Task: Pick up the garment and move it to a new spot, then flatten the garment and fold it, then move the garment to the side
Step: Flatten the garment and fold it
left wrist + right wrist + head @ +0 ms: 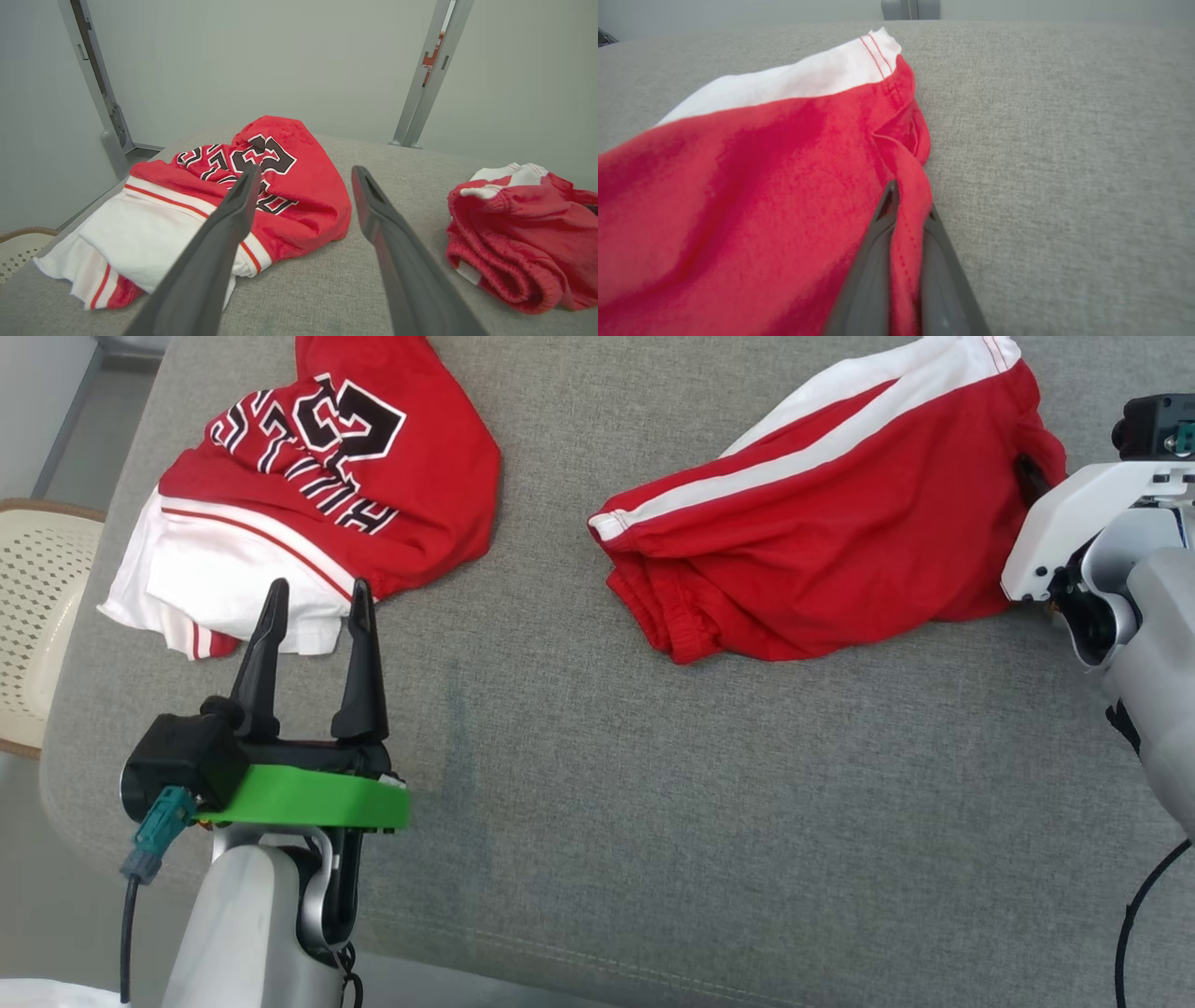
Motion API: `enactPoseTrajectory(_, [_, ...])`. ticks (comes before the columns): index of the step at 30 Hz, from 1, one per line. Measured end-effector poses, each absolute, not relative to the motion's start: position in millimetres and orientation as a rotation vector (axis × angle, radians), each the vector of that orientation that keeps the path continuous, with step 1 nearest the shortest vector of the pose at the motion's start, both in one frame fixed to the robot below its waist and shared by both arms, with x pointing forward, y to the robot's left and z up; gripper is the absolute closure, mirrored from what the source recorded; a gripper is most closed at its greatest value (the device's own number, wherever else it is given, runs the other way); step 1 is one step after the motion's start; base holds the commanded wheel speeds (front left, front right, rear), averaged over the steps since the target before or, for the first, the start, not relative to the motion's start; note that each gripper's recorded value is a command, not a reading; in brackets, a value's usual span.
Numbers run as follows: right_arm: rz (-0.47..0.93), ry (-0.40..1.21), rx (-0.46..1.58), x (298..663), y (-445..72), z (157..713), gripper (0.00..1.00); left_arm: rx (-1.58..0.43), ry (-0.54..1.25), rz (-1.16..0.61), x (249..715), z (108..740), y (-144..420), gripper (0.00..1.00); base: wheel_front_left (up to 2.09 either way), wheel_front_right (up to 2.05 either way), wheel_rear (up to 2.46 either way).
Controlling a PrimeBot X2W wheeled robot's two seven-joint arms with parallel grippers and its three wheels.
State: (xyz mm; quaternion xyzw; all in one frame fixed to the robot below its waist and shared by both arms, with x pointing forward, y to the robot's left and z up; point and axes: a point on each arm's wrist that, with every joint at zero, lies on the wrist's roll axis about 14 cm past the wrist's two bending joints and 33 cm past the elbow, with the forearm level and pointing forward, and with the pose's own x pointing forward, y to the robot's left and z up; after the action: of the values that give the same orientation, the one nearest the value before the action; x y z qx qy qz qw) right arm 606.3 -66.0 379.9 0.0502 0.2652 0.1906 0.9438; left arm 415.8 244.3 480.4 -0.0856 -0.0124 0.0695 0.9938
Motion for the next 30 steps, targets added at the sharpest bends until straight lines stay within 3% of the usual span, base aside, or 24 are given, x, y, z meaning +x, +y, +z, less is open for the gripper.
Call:
enactPoseTrajectory(11, [0.34,0.514,0.136,582,-101,393,1.0,-0.165,-0.043,0.107,411,487,234,0.0,0.0,0.0,0.0])
enactPoseTrajectory(30, [0.005,0.464,0.177,500,-272,415,1.0,-0.132,-0.072,-0.024,413,499,194,0.0,0.0,0.0,0.0])
